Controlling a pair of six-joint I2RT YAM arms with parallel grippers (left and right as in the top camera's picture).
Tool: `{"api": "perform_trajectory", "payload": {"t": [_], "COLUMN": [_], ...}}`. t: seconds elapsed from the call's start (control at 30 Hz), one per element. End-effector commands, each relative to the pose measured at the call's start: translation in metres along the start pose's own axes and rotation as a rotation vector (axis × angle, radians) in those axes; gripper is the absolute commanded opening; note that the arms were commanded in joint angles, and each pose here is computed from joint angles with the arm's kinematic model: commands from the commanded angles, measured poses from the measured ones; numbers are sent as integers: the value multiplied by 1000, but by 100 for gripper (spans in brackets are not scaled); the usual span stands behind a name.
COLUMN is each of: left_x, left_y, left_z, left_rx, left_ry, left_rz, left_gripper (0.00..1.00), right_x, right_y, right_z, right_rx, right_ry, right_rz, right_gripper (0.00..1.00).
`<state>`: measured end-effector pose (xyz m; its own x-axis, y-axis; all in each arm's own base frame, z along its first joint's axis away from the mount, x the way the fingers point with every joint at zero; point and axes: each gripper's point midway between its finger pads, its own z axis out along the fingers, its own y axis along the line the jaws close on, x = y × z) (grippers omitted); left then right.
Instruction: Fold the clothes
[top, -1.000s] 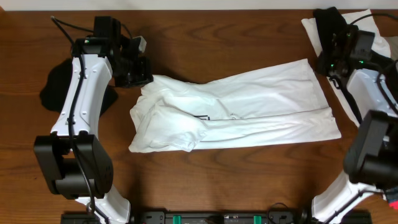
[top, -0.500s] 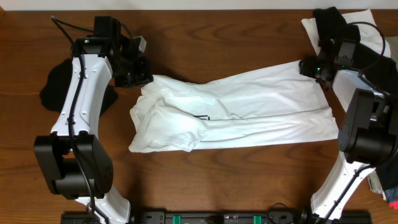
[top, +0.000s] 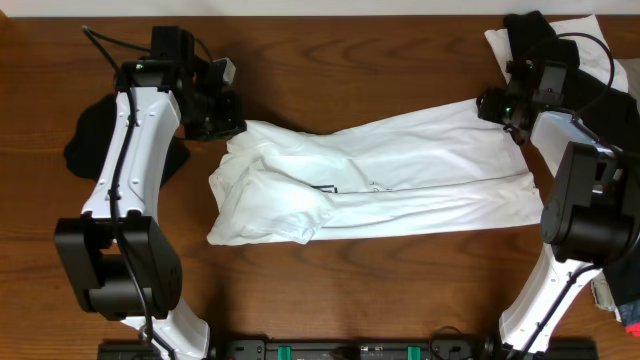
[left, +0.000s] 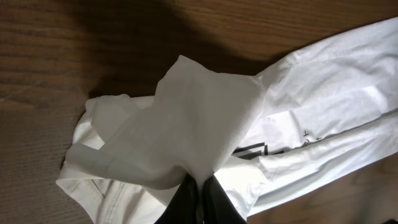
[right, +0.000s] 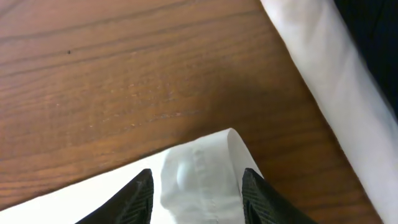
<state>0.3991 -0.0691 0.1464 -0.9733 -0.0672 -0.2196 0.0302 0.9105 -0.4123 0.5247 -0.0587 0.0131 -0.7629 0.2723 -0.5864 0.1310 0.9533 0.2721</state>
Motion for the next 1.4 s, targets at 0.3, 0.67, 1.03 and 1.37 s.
{"api": "perform_trajectory", "payload": {"t": [0.3, 0.67, 1.03, 1.37], "left_x": [-1, -1, -1, -1], "left_y": [-4, -4, -4, -4], "left_z": [-6, -6, -6, -6], "left_rx": [11, 11, 11, 11], "left_ry": [-13, -13, -13, -13], "left_rz": [0, 0, 0, 0], "left_gripper": [6, 6, 6, 6], "right_x": [25, 29, 1, -2], "right_y": [-2, -2, -20, -29], "right_z": [20, 20, -18, -48], "right_rx": [1, -5, 23, 46], "right_ry": [63, 83, 32, 53], "right_rz": [8, 14, 50, 86], "right_gripper": [46, 1, 1, 1]}}
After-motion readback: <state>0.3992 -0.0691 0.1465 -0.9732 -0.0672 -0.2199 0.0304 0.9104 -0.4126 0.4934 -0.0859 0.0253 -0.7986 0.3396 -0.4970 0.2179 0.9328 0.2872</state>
